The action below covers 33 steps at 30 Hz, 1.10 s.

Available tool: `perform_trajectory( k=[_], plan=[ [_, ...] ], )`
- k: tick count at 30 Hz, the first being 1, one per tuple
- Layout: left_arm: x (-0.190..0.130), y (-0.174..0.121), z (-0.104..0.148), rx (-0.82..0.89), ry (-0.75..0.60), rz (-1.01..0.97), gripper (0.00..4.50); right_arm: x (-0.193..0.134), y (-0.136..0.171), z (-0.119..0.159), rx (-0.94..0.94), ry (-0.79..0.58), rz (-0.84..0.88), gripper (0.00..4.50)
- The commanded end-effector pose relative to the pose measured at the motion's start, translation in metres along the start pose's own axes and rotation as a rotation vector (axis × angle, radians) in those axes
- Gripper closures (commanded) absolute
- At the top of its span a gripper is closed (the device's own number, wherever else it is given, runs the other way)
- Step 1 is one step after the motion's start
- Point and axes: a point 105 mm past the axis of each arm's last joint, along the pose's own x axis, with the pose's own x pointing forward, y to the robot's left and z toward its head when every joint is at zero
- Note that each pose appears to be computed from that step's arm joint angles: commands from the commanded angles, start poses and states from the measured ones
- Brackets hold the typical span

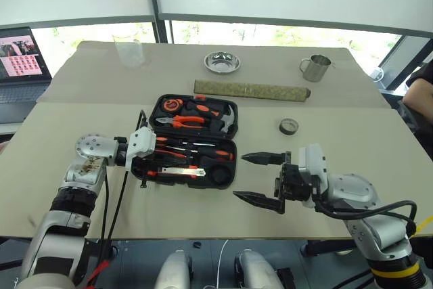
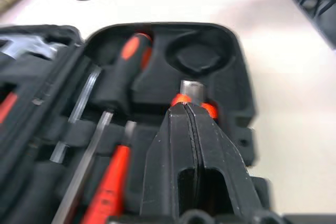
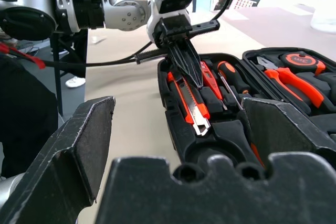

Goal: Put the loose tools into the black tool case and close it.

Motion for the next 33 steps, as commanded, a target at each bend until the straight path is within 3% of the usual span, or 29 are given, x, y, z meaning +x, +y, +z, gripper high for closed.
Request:
perform_trajectory(
  k=[1, 11, 16, 18, 23, 28, 33],
  plan=[
    [0.004, -0.009, -0.011, -0.003, 0.042, -0.032, 4.46, 0.0, 0.0, 0.01, -0.041, -0.029, 0.008, 0.0],
    [0.021, -0.019, -0.05, -0.045, 0.171, -0.014, 4.46, -0.002, -0.002, 0.007, -0.042, -0.021, -0.01, 0.0],
    [0.027, -0.034, -0.059, -0.102, 0.134, -0.028, 4.46, -0.002, -0.004, 0.009, -0.05, -0.025, -0.026, 0.0],
    [0.027, -0.034, -0.058, -0.094, 0.12, -0.027, 4.46, -0.002, -0.005, 0.009, -0.051, -0.025, -0.03, 0.0],
    [0.002, -0.004, -0.007, -0.122, -0.159, 0.166, 4.46, -0.013, -0.01, 0.012, -0.051, -0.027, -0.084, 0.0],
    [-0.045, 0.004, 0.043, -0.14, -0.298, 0.315, 2.62, -0.065, -0.032, -0.001, -0.02, 0.012, -0.339, 0.0],
    [-0.076, -0.022, 0.047, -0.213, -0.293, 0.313, 0.87, -0.137, -0.051, -0.031, -0.111, 0.134, -0.704, 0.0]
  ],
)
